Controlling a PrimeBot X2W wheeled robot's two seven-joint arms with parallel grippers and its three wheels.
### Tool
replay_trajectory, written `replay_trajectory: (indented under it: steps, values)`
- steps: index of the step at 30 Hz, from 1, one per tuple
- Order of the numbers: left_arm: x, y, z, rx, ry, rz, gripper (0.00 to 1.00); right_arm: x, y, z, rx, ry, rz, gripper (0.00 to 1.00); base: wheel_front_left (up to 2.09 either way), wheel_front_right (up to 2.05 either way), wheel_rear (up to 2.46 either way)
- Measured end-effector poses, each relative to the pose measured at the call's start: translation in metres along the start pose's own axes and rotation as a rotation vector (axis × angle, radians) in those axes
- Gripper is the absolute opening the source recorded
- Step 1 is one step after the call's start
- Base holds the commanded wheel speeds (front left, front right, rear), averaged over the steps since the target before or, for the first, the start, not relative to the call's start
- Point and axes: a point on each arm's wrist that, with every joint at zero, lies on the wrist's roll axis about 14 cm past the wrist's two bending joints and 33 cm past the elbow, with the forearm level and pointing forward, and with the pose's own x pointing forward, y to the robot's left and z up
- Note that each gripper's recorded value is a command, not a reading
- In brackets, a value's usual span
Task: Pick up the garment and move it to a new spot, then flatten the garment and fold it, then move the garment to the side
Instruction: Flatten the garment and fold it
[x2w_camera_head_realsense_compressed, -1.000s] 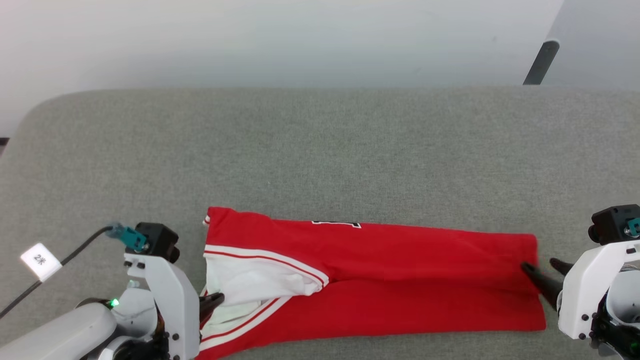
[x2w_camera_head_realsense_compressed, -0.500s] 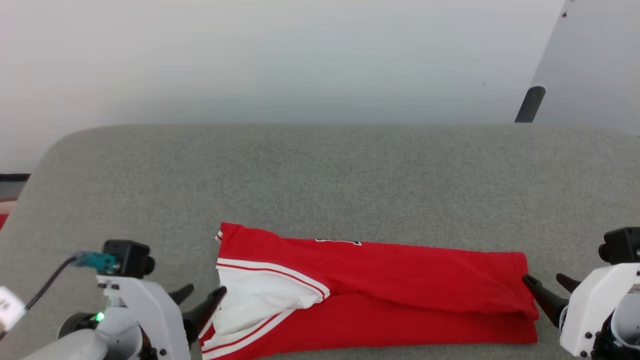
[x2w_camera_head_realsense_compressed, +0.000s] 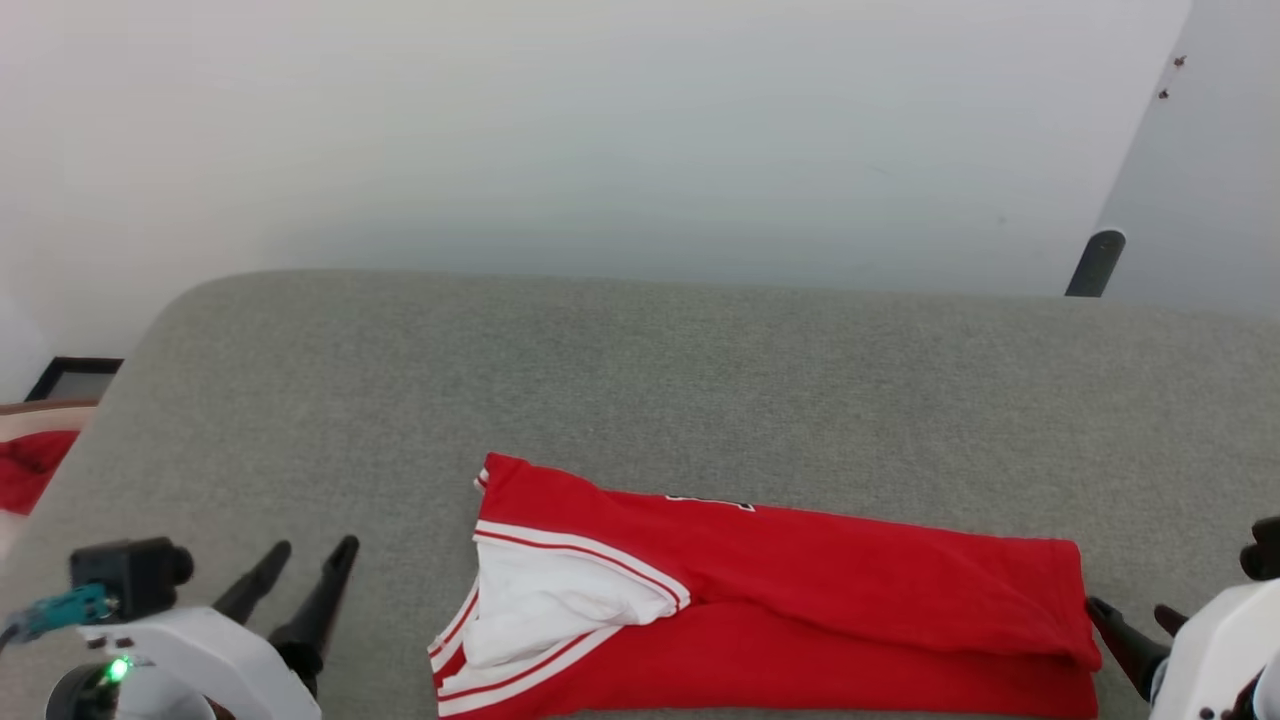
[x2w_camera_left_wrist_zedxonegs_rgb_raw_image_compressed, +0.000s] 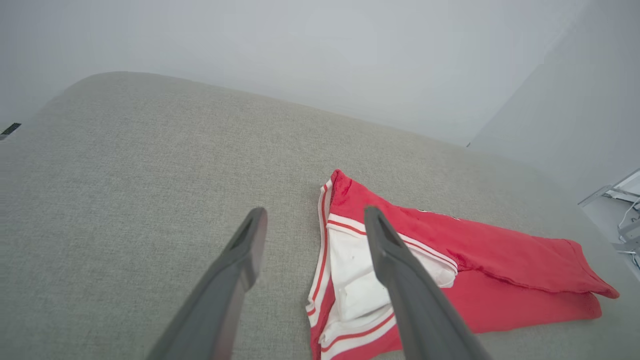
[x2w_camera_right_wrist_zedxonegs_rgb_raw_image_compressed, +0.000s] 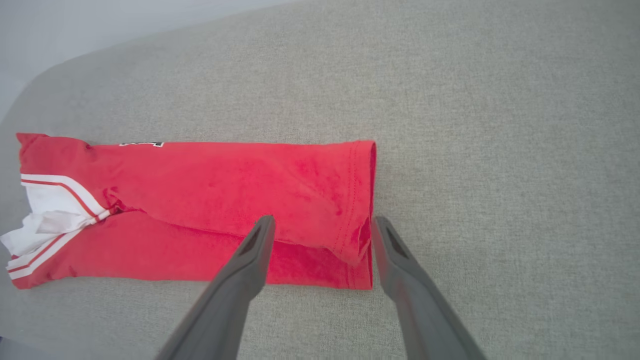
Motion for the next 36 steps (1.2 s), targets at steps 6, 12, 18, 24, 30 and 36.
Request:
replay_trajectory:
  steps: [6,12,18,24,30,36]
  values:
    - [-0.01,0.023,0.015,-0.028,-0.14,0.082,1.0,0.001,-0.006,-0.005,0.007,0.022,-0.022,1.0,0.0,0.0,0.0]
    - [-0.025,0.039,0.005,-0.071,-0.202,0.145,1.0,0.004,-0.018,-0.011,0.016,0.074,-0.061,1.0,0.0,0.0,0.0]
    - [-0.031,0.043,-0.006,-0.104,-0.224,0.166,1.0,0.016,-0.028,-0.016,0.013,0.153,-0.092,1.0,0.0,0.0,0.0]
    - [-0.024,0.041,-0.019,-0.121,-0.201,0.163,1.0,0.036,-0.037,-0.014,0.014,0.213,-0.113,1.0,0.0,0.0,0.0]
    - [-0.01,0.041,-0.026,-0.13,-0.181,0.159,1.0,0.064,-0.04,-0.028,0.028,0.313,-0.117,1.0,0.0,0.0,0.0]
    - [-0.003,0.044,-0.034,-0.14,-0.158,0.171,1.0,0.088,-0.035,-0.05,0.047,0.425,-0.1,1.0,0.0,0.0,0.0]
